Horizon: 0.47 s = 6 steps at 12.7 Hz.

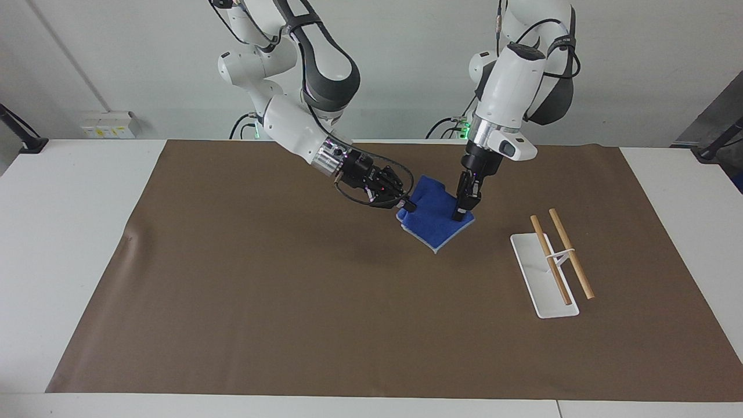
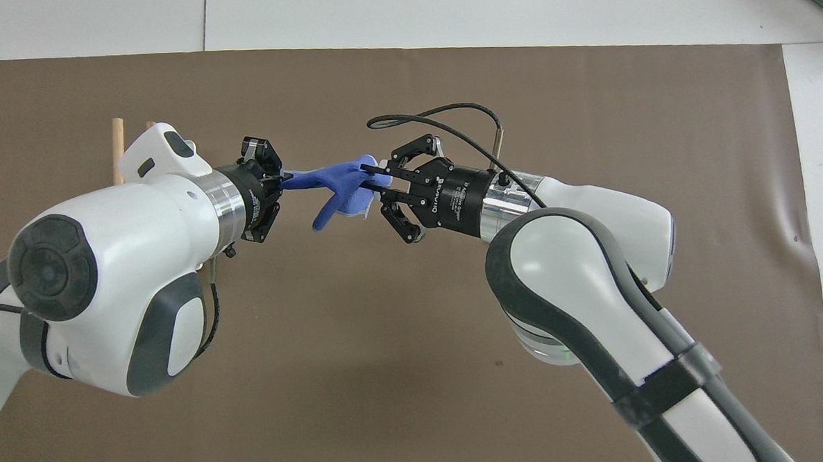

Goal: Right arm passes towel to left arm to hang
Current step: 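Carry the towel over the dowel rack with the left gripper while the right gripper retracts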

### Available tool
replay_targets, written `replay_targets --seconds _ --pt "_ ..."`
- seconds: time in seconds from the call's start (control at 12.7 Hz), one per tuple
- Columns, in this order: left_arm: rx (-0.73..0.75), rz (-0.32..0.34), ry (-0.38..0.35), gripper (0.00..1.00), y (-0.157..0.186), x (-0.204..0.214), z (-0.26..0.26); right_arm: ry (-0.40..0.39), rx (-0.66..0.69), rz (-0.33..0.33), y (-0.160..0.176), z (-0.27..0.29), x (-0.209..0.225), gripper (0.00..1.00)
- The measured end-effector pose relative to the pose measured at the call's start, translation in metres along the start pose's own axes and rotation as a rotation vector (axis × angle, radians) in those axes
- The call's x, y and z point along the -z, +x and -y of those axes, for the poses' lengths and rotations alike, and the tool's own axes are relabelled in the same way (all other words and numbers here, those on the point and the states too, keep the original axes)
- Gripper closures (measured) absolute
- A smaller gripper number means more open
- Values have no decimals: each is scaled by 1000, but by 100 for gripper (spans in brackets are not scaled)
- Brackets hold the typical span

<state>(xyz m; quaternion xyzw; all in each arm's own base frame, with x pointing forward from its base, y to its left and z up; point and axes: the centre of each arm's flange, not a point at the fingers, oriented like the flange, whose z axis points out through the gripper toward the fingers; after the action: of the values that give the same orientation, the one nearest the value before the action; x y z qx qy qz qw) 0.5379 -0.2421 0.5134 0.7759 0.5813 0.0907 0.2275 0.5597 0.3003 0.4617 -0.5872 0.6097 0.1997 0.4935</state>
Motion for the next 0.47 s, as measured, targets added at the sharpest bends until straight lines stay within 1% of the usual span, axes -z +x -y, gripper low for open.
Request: replay_targets --seconds 0.08,0.16,0.24,0.31,0.47 --pt "-7 -14 -3 98 19 1 -3 21 65 -19 2 2 2 63" --pt "-14 -29 -6 98 39 2 -5 42 151 -51 5 3 4 50" --pt "-26 -42 -8 98 56 4 -6 43 256 -94 10 2 5 38" --pt "-40 -54 -10 98 72 5 -7 17 388 -148 17 -2 4 28" --pt "-68 -77 -15 98 101 9 -9 -66 628 -235 30 -11 2 1"
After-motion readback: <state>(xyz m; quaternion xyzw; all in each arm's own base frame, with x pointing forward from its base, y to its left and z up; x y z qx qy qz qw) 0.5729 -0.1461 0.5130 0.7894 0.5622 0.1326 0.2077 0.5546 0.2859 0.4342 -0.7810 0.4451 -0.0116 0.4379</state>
